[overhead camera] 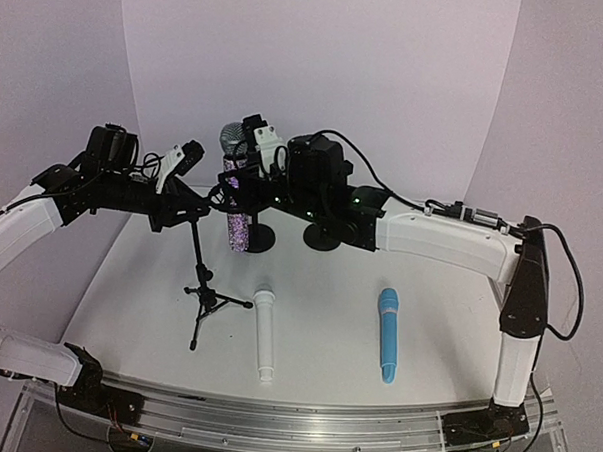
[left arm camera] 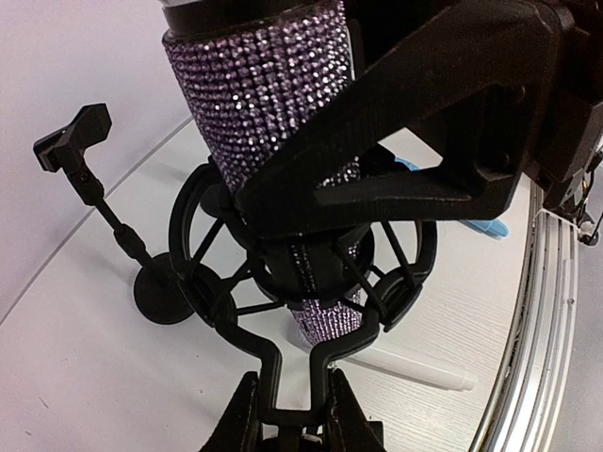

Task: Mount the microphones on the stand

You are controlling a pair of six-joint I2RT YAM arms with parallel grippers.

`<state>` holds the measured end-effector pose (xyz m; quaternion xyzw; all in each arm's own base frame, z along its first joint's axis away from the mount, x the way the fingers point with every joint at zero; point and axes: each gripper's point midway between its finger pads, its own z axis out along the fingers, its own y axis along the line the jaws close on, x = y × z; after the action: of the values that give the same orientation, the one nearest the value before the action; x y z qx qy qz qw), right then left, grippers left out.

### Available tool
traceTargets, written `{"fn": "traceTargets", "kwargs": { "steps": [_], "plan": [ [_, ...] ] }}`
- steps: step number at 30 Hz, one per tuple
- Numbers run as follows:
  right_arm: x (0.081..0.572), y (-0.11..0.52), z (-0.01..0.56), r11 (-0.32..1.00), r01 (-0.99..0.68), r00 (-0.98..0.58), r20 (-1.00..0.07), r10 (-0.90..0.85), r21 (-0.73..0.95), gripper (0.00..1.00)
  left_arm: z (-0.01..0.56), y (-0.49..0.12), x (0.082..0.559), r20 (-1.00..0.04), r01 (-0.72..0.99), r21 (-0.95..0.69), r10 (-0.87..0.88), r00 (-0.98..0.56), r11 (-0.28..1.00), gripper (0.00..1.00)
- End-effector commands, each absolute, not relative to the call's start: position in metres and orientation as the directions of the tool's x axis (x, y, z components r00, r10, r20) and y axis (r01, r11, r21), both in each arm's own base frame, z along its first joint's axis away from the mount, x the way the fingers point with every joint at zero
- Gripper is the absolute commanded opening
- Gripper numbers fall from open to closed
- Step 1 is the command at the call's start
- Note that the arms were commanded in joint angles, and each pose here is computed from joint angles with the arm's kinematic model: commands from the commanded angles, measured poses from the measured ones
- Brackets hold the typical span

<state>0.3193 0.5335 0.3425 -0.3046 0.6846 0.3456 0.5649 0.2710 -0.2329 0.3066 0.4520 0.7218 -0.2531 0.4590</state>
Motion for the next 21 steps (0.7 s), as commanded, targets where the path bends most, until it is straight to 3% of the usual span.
{"fn": "traceTargets", "kwargs": {
  "steps": [1,5,6,7,21],
  "plan": [
    [0.286,0.550,0.303,0.501,-0.862,-0.185,-0.968,-0.167,0.078,0.43,0.328,-0.238,0.268,-0.919,0.894,0.111,0.388,-0.074,0.434,0.00],
    [0.286,0.546,0.320,0.507,-0.859,-0.163,-0.976,-0.147,0.067,0.70,0.326,-0.237,0.267,-0.914,0.895,0.116,0.398,-0.073,0.431,0.00],
    [0.286,0.545,0.327,0.509,-0.858,-0.155,-0.978,-0.136,0.065,0.81,0.326,-0.236,0.266,-0.913,0.896,0.119,0.402,-0.070,0.428,0.00],
    [0.285,0.543,0.332,0.510,-0.858,-0.150,-0.980,-0.129,0.064,0.83,0.325,-0.236,0.266,-0.911,0.896,0.121,0.405,-0.070,0.427,0.00],
    [0.285,0.496,0.390,0.613,-0.790,-0.068,-0.994,-0.087,0.000,0.91,0.319,-0.226,0.276,-0.902,0.878,0.131,0.422,-0.087,0.461,0.00]
  ]
}}
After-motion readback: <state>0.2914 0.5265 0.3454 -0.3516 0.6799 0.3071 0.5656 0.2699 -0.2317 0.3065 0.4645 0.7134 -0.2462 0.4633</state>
